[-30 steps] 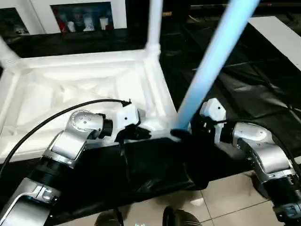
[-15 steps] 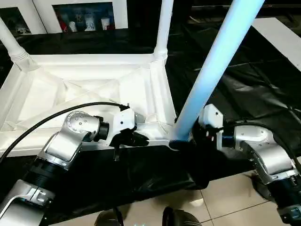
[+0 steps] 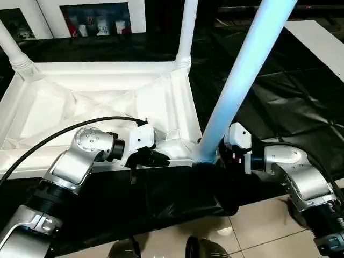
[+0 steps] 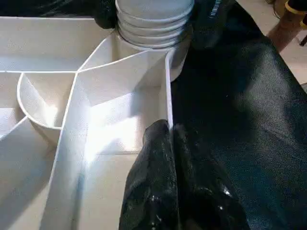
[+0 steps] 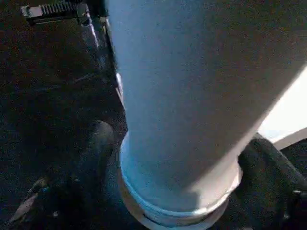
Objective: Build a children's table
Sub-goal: Rotate leg to tighten
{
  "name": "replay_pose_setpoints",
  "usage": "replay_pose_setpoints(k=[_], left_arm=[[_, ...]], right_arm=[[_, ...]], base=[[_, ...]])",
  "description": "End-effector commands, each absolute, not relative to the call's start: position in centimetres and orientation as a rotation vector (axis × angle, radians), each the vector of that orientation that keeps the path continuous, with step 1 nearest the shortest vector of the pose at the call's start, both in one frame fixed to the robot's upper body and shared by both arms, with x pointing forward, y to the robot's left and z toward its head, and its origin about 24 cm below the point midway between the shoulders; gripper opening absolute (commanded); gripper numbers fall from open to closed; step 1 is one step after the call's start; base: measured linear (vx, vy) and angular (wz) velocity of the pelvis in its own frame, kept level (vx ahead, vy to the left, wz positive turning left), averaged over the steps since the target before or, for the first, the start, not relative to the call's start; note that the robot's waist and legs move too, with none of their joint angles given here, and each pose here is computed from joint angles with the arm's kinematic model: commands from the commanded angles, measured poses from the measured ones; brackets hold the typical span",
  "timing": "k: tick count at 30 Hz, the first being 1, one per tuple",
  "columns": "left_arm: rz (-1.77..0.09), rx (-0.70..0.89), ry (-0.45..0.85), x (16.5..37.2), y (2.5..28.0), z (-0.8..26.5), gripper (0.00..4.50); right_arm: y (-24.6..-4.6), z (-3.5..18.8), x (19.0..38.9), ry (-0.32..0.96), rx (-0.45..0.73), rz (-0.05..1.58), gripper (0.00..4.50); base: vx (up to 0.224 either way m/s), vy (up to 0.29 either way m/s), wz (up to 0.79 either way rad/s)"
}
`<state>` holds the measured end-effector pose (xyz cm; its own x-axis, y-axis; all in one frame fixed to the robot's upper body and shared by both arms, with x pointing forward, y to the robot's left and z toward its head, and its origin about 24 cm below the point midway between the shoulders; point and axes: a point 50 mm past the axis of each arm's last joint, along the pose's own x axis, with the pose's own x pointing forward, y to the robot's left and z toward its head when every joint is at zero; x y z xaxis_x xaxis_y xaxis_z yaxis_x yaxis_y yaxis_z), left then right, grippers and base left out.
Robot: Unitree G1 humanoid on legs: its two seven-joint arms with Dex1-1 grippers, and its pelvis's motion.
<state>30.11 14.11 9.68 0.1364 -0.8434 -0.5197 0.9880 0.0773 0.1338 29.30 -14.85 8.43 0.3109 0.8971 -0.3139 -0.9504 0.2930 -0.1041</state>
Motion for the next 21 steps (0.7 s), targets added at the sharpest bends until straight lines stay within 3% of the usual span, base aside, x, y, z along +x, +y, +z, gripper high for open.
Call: replay_pose_setpoints(k=[1,8,14,17,21], left_arm=[[-1.472,0.524,0.377,29.4,13.7,9.0,0.0],[-1.474,0.52,0.382,29.4,13.8,8.9,0.0],[-1.455,0.518,0.382,29.6,13.8,8.9,0.0],[-1.273,0.511,0.392,31.2,13.7,8.5,0.0],[-1.158,0.498,0.389,32.4,13.2,8.3,0.0]], right_arm=[[-14.9,8.4,29.2,0.209,-0.291,1.247,3.43],[-14.9,8.3,29.3,0.202,-0.286,1.251,2.79],[-14.8,8.1,29.4,0.2,-0.263,1.218,2.74],[-14.9,7.1,30.9,0.204,-0.184,1.007,2.73],[-14.5,6.3,31.7,0.199,-0.117,0.841,2.72]], base=[[0.0,0.0,0.0],[0.0,0.0,0.0],[0.0,0.0,0.0],[0.0,0.0,0.0],[0.0,0.0,0.0]])
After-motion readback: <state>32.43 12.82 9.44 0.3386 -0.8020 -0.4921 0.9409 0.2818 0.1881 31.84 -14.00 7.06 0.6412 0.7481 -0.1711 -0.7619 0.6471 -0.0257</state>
